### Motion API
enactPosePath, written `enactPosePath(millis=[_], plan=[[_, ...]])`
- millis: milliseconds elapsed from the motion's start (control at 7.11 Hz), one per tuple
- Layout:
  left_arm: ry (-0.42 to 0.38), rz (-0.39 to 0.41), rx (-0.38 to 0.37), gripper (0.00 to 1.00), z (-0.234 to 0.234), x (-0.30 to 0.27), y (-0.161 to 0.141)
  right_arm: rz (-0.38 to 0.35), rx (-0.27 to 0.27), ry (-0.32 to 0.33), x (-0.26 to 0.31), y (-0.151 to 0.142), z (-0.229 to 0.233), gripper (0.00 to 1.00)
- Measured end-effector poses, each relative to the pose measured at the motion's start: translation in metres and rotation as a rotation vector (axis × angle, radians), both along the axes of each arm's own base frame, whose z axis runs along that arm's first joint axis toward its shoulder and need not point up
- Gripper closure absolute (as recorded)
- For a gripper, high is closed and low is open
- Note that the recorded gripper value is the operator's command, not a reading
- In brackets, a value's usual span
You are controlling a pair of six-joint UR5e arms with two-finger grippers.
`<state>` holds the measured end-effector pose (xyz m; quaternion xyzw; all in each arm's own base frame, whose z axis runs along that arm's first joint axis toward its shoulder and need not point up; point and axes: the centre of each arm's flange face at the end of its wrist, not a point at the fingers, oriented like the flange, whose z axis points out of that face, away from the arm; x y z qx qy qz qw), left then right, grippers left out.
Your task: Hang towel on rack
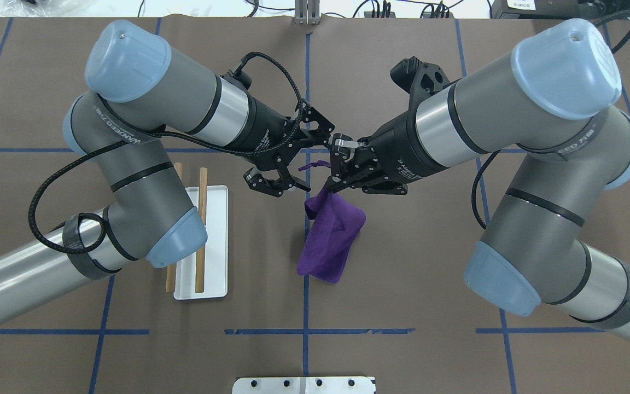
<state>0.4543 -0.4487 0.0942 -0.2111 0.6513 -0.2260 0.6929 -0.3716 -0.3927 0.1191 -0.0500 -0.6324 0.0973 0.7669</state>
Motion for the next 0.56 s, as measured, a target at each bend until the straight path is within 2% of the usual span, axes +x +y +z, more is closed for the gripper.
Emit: enactPosePath(millis=[422,563], plan=[[0.006,0.004,0.016,1.0,-0.0038,0.0005,0.0014,0.0,0.0,0.001,-0.0002,0.0002,0.0005,1.0],[0.008,0.004,0.02,1.0,-0.0039,-0.0003,0.0021,0.0,0.0,0.001,0.0,0.0003,0.0013,0.9]])
